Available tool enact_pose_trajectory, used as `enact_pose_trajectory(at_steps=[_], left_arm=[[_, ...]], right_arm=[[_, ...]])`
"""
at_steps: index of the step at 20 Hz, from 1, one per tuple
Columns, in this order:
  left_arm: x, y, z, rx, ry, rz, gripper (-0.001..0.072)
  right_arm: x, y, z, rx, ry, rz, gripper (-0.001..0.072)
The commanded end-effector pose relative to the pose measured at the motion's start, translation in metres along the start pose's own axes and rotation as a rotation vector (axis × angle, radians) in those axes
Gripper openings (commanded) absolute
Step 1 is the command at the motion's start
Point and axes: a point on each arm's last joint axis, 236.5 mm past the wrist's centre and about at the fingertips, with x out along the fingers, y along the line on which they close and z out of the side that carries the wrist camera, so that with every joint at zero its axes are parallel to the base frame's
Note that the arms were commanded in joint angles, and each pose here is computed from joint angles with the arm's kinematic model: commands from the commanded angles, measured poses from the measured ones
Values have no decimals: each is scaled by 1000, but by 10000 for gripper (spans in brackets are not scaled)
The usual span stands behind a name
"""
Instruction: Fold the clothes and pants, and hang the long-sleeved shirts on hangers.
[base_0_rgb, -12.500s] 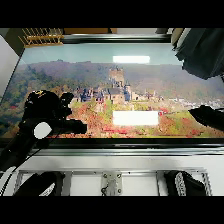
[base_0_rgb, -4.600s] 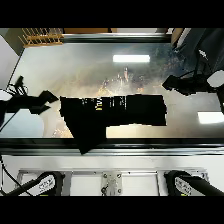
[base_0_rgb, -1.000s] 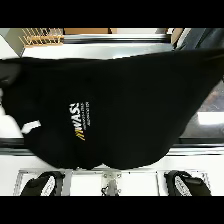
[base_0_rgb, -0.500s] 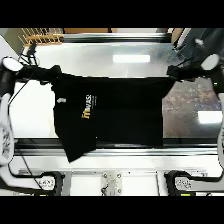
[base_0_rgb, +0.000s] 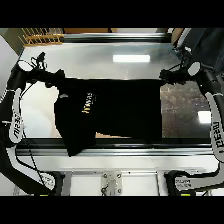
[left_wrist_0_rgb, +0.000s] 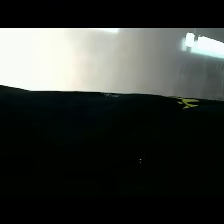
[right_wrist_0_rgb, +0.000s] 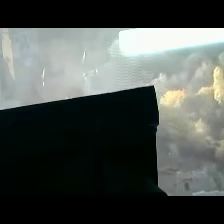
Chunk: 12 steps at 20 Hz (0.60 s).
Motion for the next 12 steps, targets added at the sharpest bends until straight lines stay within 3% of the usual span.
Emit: enact_pose_trajectory(at_steps=[1,8,12], left_arm=[[2,30,-21,-65,13,35,8],[19,64,-87,-104,132,61,8],[21,66,-98,-114,166,60,9]], right_arm=[[2,-7,-40,12,71,-42,11],[12,-1,-155,-20,273,-54,13],[15,16,-179,-35,334,-27,26]])
